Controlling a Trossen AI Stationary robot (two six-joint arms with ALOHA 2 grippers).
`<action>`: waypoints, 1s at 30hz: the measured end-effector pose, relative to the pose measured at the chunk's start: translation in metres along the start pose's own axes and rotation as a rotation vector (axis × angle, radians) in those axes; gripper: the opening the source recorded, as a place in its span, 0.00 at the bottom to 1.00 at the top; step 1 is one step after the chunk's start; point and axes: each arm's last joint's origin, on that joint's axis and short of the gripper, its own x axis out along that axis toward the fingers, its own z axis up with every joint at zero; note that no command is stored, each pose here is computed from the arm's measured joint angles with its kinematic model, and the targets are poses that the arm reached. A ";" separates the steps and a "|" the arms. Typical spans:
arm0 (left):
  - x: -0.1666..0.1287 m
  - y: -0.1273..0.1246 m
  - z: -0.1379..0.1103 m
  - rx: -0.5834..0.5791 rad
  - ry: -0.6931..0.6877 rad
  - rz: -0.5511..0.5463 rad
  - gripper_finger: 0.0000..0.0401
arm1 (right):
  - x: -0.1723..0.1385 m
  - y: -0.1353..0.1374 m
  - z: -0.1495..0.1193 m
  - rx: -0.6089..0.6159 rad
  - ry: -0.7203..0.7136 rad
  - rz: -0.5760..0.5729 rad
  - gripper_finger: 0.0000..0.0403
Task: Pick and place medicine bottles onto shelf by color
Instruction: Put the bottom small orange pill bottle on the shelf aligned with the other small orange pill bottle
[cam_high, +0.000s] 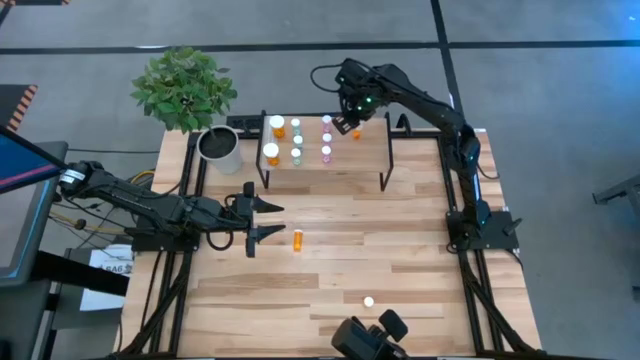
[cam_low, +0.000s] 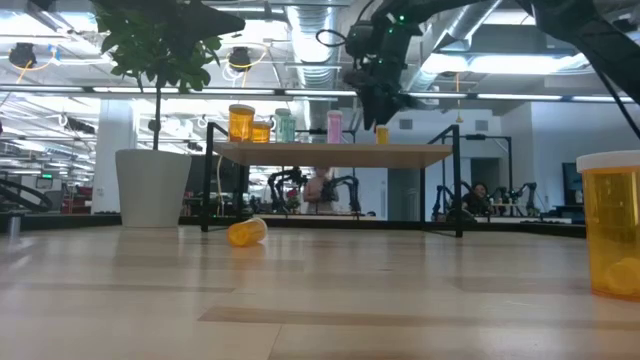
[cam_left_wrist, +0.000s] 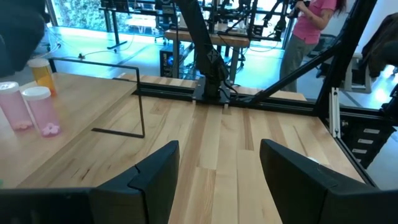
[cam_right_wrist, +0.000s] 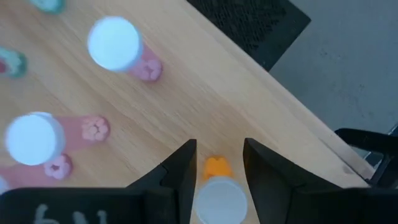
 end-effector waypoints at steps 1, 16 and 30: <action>0.000 0.000 0.000 0.000 0.000 0.000 0.53 | -0.003 0.000 0.001 0.001 -0.009 0.002 0.38; 0.000 0.000 -0.001 -0.008 0.016 -0.018 0.53 | -0.044 0.045 -0.024 -0.186 0.037 -0.002 0.38; 0.000 0.000 -0.004 -0.042 0.045 -0.021 0.53 | -0.119 0.124 -0.079 -0.408 -0.185 0.056 0.38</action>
